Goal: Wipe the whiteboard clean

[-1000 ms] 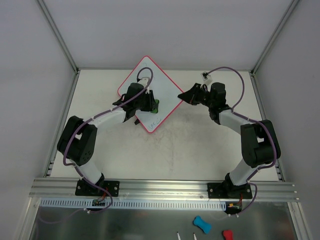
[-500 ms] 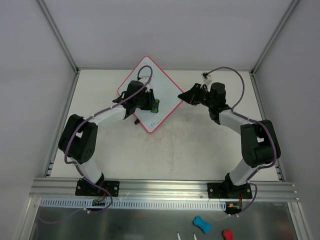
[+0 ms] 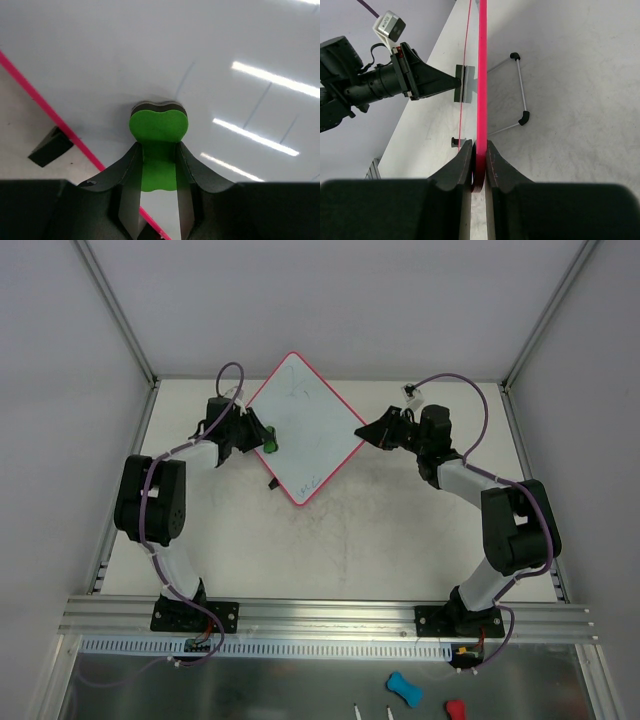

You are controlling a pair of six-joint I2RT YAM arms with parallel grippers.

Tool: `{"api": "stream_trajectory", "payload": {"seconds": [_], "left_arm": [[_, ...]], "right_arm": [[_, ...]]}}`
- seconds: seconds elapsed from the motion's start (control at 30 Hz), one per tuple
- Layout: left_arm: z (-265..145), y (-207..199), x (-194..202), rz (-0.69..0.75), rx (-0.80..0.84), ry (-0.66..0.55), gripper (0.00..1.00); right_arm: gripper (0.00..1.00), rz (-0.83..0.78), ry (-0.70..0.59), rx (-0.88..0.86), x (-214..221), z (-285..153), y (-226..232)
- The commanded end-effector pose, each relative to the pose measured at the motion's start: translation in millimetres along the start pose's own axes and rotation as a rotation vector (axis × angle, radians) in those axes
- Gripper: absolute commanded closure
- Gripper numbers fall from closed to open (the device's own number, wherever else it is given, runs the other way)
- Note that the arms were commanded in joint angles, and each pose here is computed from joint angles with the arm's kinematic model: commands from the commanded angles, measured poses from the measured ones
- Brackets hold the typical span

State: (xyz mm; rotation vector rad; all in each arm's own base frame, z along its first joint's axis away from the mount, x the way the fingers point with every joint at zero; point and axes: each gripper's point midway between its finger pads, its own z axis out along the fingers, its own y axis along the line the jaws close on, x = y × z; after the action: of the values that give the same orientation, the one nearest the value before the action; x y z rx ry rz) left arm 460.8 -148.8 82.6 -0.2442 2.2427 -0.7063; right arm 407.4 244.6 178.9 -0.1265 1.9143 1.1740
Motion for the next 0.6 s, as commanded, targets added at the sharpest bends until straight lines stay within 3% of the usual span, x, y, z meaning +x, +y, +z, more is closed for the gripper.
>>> {"api": "stream_trajectory", "payload": {"seconds": [0.0, 0.23, 0.57], "left_arm": [[11.0, 50.9, 48.0, -0.155, -0.068, 0.127, 1.00], [7.7, 50.4, 40.8, -0.180, -0.062, 0.109, 1.00], [12.3, -36.5, 18.1, 0.138, 0.017, 0.047, 1.00]], "right_arm": [[1.00, -0.089, 0.036, -0.072, 6.1, 2.3, 20.6], [1.00, -0.092, 0.032, -0.071, 4.8, 1.3, 20.9], [1.00, -0.087, 0.036, -0.068, 6.3, 2.5, 18.9]]}}
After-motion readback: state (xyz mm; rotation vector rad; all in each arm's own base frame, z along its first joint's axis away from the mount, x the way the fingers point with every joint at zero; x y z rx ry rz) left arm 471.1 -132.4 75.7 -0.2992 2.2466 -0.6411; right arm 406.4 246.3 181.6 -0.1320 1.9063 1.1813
